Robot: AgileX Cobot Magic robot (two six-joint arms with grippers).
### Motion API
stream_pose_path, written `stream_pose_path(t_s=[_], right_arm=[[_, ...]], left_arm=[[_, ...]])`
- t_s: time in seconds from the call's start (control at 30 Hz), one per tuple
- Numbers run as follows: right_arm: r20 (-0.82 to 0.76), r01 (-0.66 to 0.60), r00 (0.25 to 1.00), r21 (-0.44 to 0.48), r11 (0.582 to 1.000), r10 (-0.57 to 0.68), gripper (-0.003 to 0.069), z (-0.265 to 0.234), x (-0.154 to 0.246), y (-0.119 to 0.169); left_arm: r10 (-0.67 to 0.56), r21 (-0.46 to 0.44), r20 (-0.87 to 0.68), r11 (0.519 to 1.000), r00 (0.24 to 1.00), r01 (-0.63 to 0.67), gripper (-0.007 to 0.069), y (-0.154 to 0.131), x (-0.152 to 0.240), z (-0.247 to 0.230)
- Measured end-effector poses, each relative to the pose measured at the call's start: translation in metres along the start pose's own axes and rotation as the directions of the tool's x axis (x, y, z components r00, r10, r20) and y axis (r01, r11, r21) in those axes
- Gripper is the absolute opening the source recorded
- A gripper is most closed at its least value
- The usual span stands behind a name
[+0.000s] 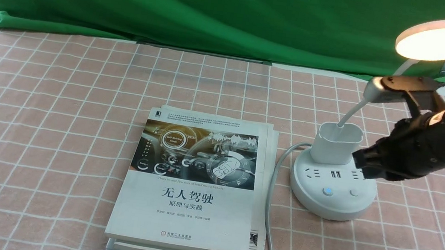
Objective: Turn on the table lamp on the pink coffee tablecloth with your hand.
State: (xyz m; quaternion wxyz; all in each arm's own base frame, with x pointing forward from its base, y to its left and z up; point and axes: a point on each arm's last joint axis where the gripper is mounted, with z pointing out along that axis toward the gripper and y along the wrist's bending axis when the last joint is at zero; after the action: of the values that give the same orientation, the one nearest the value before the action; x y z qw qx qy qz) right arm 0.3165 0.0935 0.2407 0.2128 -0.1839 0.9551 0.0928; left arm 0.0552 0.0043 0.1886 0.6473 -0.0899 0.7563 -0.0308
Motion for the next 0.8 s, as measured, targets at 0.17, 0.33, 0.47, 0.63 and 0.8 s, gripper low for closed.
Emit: stream_pose_path(t_s=[0.17, 0.33, 0.47, 0.63, 0.8], right_arm=[[-0.004, -0.002, 1.0, -0.005, 1.0, 0.002, 0.0055, -0.021, 0.024, 0.006], [0.038, -0.027, 0.999, -0.003, 1.0, 0.027, 0.0055, -0.054, 0.07, 0.016], [0.101, -0.069, 0.993, 0.0, 0.998, 0.069, 0.0055, -0.073, 0.1, 0.022], [0.209, -0.12, 0.97, -0.011, 0.993, 0.119, 0.007, -0.1, 0.12, 0.029], [0.341, -0.11, 0.934, -0.013, 0.994, 0.108, 0.0091, -0.127, 0.13, 0.034]], left_arm=[[0.0, 0.0, 0.0, 1.0, 1.0, 0.0, 0.0019, 0.0, 0.0, 0.0], [0.0, 0.0, 0.0, 1.0, 1.0, 0.0, 0.0019, 0.0, 0.0, 0.0], [-0.001, 0.0, 0.0, 1.0, 1.0, 0.001, 0.0019, 0.0, 0.0, 0.0], [-0.001, 0.0, 0.0, 1.0, 1.0, 0.001, 0.0019, 0.0, 0.0, 0.0], [0.0, 0.0, 0.0, 1.0, 1.0, 0.0, 0.0019, 0.0, 0.0, 0.0]])
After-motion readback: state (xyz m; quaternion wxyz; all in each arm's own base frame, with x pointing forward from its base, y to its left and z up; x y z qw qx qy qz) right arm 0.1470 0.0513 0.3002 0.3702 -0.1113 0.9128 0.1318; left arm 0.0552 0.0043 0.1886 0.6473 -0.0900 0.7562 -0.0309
